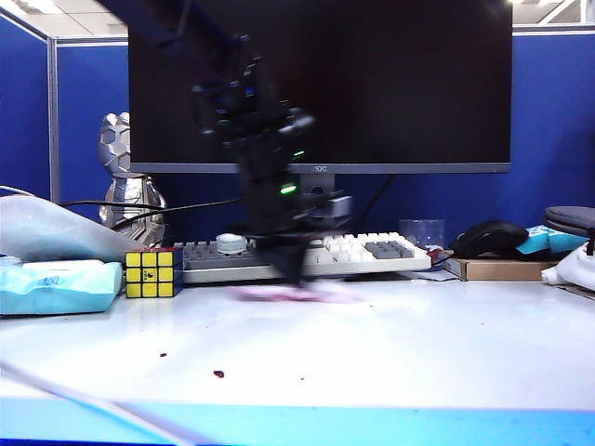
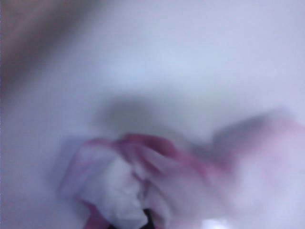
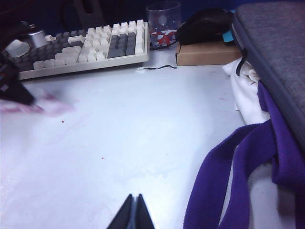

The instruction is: Use the wet wipes on the table to wipe the cherry juice off the table, then put the wipes back on the table.

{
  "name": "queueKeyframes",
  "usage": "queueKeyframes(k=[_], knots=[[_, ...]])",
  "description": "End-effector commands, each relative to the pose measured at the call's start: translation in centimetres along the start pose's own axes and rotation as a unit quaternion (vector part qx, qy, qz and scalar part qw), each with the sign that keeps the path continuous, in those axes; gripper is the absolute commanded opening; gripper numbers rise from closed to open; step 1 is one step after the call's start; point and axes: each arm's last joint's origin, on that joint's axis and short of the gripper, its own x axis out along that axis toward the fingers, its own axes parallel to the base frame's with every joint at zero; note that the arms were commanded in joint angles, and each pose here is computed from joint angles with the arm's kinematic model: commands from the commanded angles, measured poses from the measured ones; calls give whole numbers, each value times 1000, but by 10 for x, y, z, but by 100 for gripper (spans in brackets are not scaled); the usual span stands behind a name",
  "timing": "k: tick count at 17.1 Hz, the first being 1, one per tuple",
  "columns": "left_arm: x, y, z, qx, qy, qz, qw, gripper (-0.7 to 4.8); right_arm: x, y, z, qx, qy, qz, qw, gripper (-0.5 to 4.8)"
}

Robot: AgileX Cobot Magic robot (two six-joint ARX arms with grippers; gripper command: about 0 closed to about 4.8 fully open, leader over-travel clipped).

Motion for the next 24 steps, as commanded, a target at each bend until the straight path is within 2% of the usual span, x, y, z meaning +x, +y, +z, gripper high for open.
queueKeyframes(k=[1, 2, 3, 5, 6, 7, 8, 10, 11, 13, 15, 17, 18, 20, 22, 24], knots=[[3, -50, 6, 38, -16, -165, 985, -6, 0, 0, 0, 0, 0, 0, 1000, -1], [3, -69, 6, 53, -15, -196, 979, -6, 0, 0, 0, 0, 0, 0, 1000, -1], [4, -82, 6, 64, -10, -195, 979, -6, 0, 0, 0, 0, 0, 0, 1000, -1], [5, -88, 5, 85, -4, -152, 985, -6, 0, 0, 0, 0, 0, 0, 1000, -1], [8, -85, 6, 93, -6, -94, 991, -6, 0, 0, 0, 0, 0, 0, 1000, -1], [9, -72, 8, 87, -10, -22, 996, -6, 0, 0, 0, 0, 0, 0, 1000, -1], [11, -61, 9, 80, -11, 26, 996, -6, 0, 0, 0, 0, 0, 0, 1000, -1], [8, -26, 10, 51, -14, 131, 990, -6, 0, 0, 0, 0, 0, 0, 1000, -1], [7, -10, 11, 30, -29, 136, 990, -6, 0, 0, 0, 0, 0, 0, 1000, -1], [4, 8, 15, -13, -70, 85, 994, -6, 0, 0, 0, 0, 0, 0, 1000, -1], [2, 11, 18, -30, -99, 12, 995, -6, 0, 0, 0, 0, 0, 0, 1000, -1], [6, -4, 22, -19, -115, -59, 991, -6, 0, 0, 0, 0, 0, 0, 1000, -1], [10, -23, 26, -10, -126, -99, 987, -6, 0, 0, 0, 0, 0, 0, 1000, -1], [14, -46, 28, 11, -130, -122, 984, -6, 0, 0, 0, 0, 0, 0, 1000, -1], [20, -65, 28, 30, -123, -115, 985, -6, 0, 0, 0, 0, 0, 0, 1000, -1], [31, -60, 22, 31, -101, -47, 993, -6, 0, 0, 0, 0, 0, 0, 1000, -1]])
